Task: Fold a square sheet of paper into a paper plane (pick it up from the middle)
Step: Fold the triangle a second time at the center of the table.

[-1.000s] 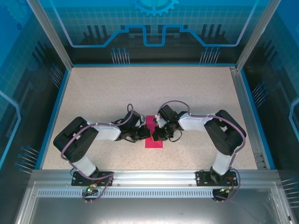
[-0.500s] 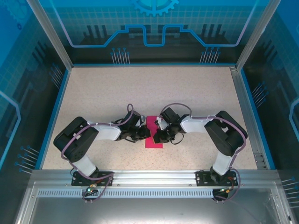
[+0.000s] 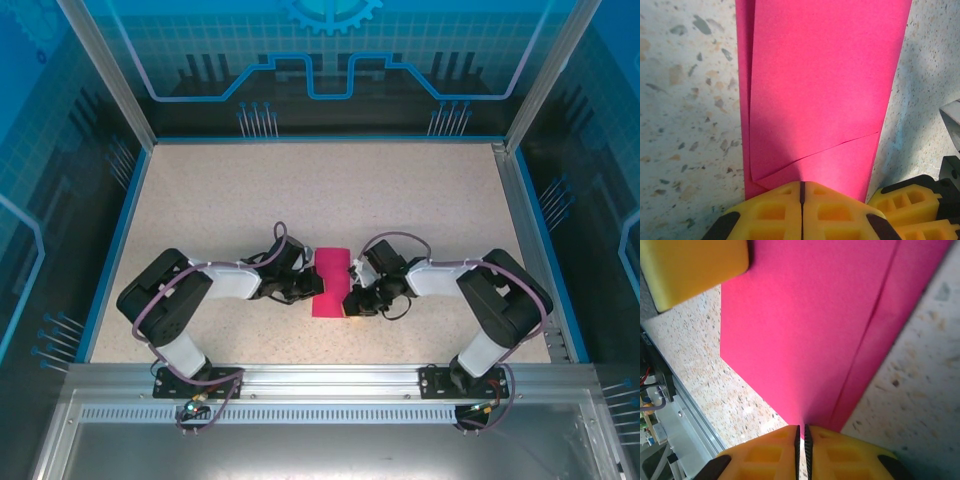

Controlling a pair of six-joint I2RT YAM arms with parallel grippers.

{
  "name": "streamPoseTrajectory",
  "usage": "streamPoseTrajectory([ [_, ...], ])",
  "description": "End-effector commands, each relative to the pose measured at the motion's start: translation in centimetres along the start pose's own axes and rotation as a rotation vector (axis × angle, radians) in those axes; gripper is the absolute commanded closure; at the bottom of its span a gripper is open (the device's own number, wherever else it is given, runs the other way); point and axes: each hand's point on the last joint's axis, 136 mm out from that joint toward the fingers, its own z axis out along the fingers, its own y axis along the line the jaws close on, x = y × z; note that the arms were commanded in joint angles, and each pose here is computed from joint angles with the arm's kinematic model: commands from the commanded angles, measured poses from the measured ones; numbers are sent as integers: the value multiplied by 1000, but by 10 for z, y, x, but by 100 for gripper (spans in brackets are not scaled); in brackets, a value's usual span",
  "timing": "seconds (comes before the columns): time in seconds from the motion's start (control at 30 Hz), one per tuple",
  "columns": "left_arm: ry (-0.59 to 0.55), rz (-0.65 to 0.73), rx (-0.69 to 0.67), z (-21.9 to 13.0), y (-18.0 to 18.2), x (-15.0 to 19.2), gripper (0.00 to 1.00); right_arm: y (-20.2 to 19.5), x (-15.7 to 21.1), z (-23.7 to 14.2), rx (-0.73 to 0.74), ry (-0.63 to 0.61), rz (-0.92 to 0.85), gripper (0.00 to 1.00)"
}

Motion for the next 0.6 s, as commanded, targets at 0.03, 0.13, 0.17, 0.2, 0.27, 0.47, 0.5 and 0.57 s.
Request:
streamPoseTrajectory([
  [0.03,12,-29,-113,4,26,5,91,-13,22,-12,44,35,46,84],
  [0.13,11,-14,-89,1,18,4,90,-10,14,-28,71,-21,20,82],
  [0.17,12,-5,-77,-1,14,3,89,-9,11,-32,79,-44,11,81],
  [0.2,12,2,-64,-2,10,3,88,-8,7,-38,87,-71,7,78],
  [0.27,8,13,-44,-6,3,2,87,-8,-1,-45,103,-122,3,71],
  [0.47,2,19,-24,-8,-6,0,86,2,-25,-40,52,-175,24,62],
  [0.5,1,22,-22,-8,-7,0,85,3,-28,-37,46,-172,32,62],
  [0.57,6,24,-27,-8,-6,0,85,7,-33,-33,23,-167,30,62],
])
